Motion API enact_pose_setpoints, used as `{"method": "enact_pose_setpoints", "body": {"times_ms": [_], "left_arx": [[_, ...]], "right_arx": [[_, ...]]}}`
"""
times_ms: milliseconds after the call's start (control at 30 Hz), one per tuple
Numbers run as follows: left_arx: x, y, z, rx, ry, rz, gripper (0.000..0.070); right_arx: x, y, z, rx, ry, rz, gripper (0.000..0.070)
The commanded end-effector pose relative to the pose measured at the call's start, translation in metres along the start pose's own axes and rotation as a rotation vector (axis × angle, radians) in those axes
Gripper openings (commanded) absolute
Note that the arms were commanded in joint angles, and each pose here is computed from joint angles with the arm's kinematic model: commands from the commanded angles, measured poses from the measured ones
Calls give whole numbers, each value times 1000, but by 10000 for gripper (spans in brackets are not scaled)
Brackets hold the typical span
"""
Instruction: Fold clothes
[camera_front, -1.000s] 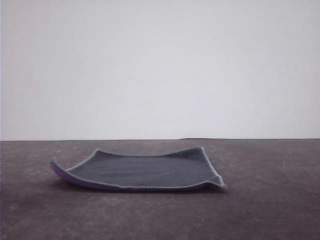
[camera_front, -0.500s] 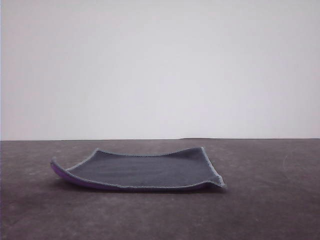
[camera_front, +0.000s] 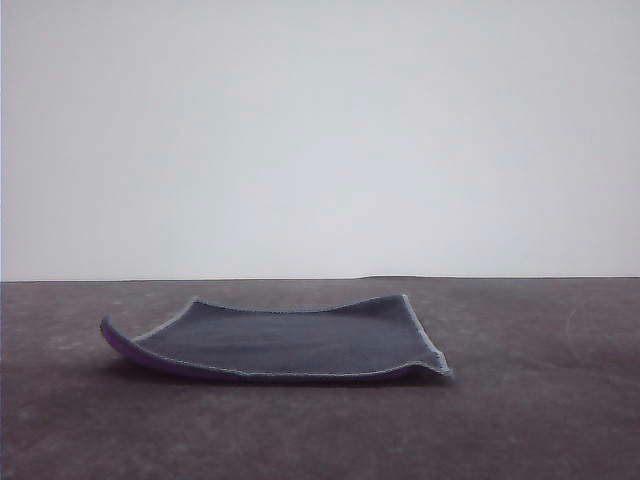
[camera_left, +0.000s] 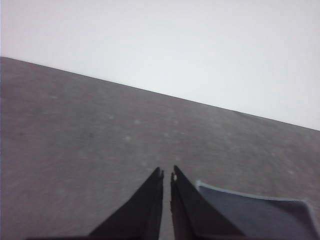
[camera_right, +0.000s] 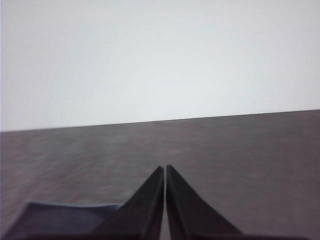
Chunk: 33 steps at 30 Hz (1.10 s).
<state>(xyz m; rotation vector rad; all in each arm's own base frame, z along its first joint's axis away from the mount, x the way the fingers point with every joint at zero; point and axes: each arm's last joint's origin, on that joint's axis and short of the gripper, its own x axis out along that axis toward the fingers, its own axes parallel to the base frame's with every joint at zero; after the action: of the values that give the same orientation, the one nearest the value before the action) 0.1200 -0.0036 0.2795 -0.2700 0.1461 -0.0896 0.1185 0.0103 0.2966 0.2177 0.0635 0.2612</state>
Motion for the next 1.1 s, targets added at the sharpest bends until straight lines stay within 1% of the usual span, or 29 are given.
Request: {"method": "enact_pose_setpoints", "body": {"times_ms": [0,133,200,300,433,567,700,800,967,1067], "left_arx": [[13,-4,14,-17,37,-34,16],[48,-9,33,-30,147,-114,16],[65,-9,37,-39,199,-145,16],[93,-8,39,-51,275,-168,16],[129,-3,34,-45,364,-157,16],[154,3,22,-52,441,-138,16],[167,7,9,-60,500,-124,16],[170,9,4,-65,532,-117,16],[170,10,3,-45,541,-120,16],[170,10,2,-45,543,-119,18]], "right_arx": [[18,0,10,23,62,61,3],[57,-2,24,58,185,179,3],[76,-5,26,77,237,209,3],[105,-8,25,98,305,242,3],[145,-10,15,123,397,256,3],[173,-11,0,129,473,263,3],[189,-15,-20,151,548,257,3],[195,-18,-32,158,603,244,3],[196,-21,-40,114,645,199,3],[195,-22,-42,102,659,202,10]]}}
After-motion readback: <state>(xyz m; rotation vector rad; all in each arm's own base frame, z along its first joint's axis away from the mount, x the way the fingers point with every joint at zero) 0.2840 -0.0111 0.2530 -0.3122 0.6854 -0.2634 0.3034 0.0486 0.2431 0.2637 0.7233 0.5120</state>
